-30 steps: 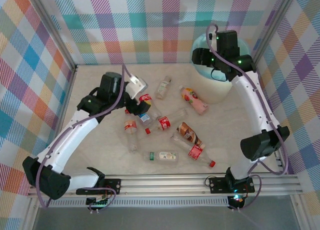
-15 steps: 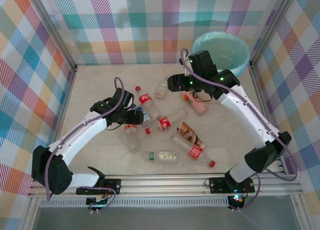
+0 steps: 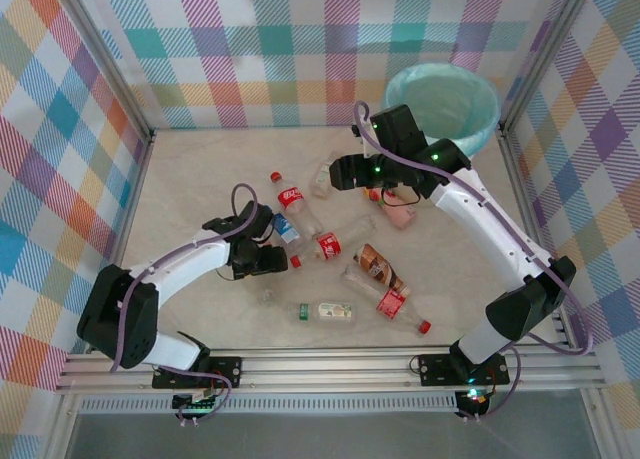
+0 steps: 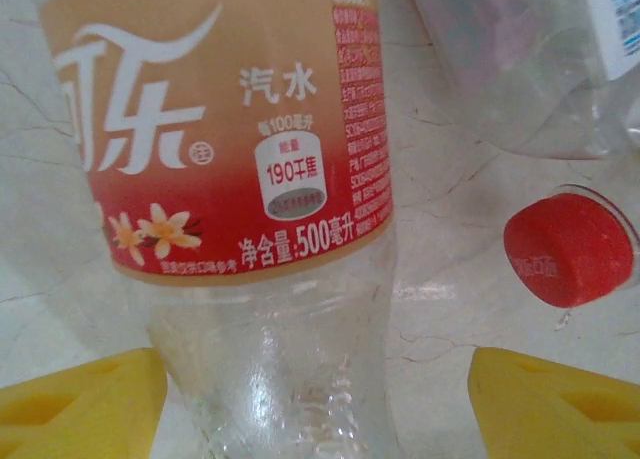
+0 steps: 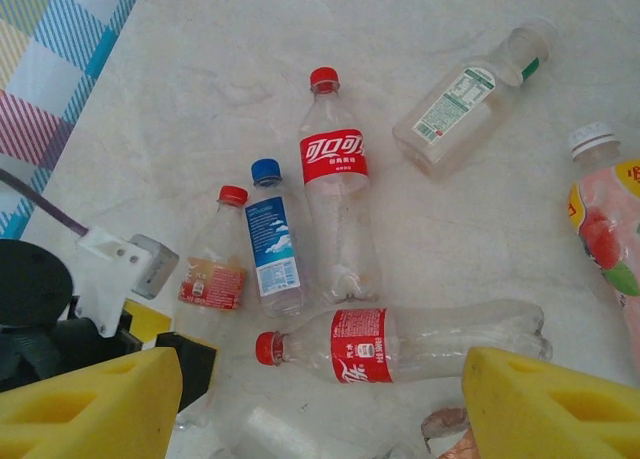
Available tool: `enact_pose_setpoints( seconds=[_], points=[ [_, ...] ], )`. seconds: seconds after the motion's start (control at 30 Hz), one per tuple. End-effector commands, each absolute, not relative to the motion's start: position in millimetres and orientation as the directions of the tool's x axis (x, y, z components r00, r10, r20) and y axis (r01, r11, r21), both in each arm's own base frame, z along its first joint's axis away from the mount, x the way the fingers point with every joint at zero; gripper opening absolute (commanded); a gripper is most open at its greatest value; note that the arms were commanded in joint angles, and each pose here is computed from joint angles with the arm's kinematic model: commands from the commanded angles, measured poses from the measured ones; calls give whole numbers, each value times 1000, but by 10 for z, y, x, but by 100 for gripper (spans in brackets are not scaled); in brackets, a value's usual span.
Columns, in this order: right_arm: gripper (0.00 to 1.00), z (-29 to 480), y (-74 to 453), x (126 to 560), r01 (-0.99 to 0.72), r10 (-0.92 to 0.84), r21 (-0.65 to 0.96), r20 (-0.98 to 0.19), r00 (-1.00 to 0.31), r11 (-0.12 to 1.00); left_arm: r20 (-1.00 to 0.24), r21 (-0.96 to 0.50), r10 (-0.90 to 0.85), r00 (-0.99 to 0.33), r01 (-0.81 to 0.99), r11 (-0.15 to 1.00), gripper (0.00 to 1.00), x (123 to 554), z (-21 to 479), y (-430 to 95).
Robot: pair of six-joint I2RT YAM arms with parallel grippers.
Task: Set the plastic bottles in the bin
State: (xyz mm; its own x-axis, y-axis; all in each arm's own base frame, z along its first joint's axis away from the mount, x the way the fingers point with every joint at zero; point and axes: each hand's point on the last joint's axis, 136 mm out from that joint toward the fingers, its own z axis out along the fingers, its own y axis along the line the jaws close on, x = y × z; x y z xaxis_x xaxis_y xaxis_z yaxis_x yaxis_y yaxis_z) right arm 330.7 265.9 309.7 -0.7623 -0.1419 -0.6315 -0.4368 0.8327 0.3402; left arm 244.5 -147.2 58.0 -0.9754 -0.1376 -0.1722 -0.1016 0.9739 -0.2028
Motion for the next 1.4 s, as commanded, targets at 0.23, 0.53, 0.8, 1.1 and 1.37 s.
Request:
enact_pose_setpoints(
  seconds=[0.23,0.53,0.8,1.1,1.37],
  points=[
    [75,2990,2712,3245,-447,-168,350,-602,-781,823,-130,-196,-158,-979,-131,972,75,2363,367,-1461],
    [75,2971,2721,3251,-452,-177,347,-599,-781,822,-101,-199,-171,-980,-148,969,67,2310,236,-1438],
    [75,3079,2726,3268,-459,-172,345,-616,-769,819,-140,-216,-195,-971,-162,963,59,2355,380,-1363],
    [75,3512,2807,3302,-507,-146,363,-684,-714,782,-372,-205,-205,-905,-136,969,56,2613,1176,-1116],
    [74,4233,3022,3228,-656,-89,399,-810,-579,640,-715,-192,-96,-693,62,979,54,2934,2444,-1092]
  ],
)
